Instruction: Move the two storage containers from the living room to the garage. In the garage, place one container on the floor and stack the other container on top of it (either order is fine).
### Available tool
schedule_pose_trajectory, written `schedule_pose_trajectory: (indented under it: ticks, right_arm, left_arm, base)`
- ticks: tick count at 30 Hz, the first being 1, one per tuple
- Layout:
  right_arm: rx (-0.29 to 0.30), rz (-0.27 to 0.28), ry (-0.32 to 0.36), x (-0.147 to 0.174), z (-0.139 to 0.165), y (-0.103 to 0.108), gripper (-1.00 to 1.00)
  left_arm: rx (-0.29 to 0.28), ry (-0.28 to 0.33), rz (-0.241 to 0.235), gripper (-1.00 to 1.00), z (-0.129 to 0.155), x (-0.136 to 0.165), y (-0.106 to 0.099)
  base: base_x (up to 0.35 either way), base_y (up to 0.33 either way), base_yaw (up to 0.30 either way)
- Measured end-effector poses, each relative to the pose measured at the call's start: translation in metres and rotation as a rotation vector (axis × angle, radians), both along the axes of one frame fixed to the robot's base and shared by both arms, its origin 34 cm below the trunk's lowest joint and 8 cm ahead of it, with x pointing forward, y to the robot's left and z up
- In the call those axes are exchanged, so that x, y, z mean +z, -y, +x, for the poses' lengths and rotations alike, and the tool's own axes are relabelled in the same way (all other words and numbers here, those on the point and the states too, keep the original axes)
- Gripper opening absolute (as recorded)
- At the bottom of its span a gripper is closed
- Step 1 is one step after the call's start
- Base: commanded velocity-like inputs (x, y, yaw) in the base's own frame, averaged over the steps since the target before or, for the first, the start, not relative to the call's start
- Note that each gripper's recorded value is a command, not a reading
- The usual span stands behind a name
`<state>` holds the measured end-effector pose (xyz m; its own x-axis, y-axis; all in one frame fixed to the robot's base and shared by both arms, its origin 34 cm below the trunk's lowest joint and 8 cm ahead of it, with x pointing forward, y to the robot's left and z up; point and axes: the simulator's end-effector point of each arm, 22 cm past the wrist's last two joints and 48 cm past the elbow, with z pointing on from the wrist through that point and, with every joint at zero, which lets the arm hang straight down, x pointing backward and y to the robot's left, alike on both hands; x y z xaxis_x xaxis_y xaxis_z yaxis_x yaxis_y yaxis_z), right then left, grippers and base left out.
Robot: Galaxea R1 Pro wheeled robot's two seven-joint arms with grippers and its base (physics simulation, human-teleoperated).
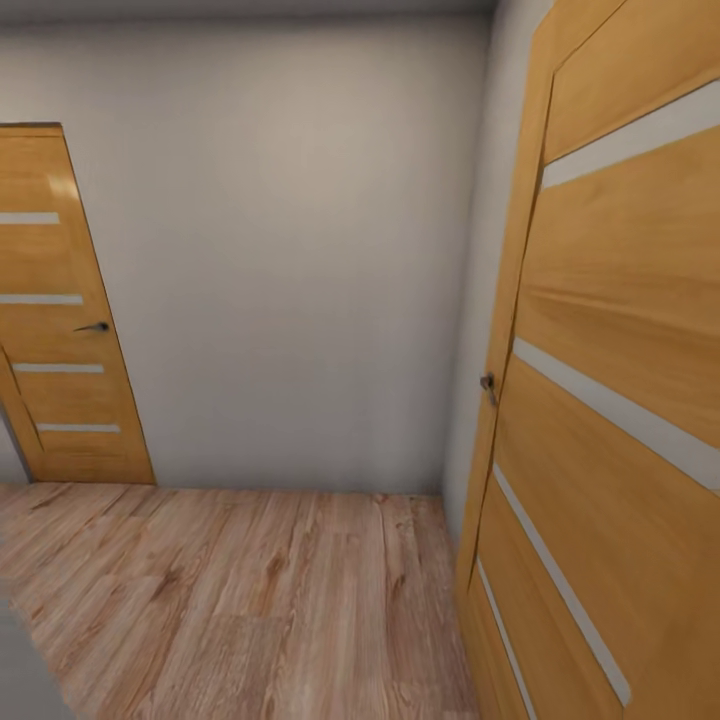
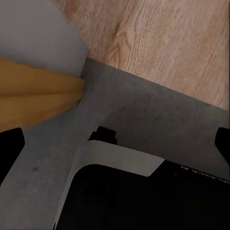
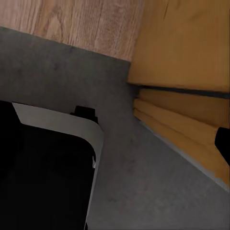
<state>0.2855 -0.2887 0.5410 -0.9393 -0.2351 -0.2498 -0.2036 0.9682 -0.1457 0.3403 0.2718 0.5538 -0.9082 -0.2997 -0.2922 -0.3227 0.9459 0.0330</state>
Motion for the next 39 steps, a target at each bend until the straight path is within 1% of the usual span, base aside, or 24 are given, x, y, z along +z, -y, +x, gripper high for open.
schedule_pose_trajectory:
  ticks: [39]
  right_arm:
    - [-0.002, -0.004, -0.004, -0.0001, -0.0009, 0.0029, 1.0]
  left_arm:
    - [0.001, -0.001, 0.001, 1.0, -0.0002, 0.0, -0.0006]
  base:
    - [0.322, 0.0, 0.0]
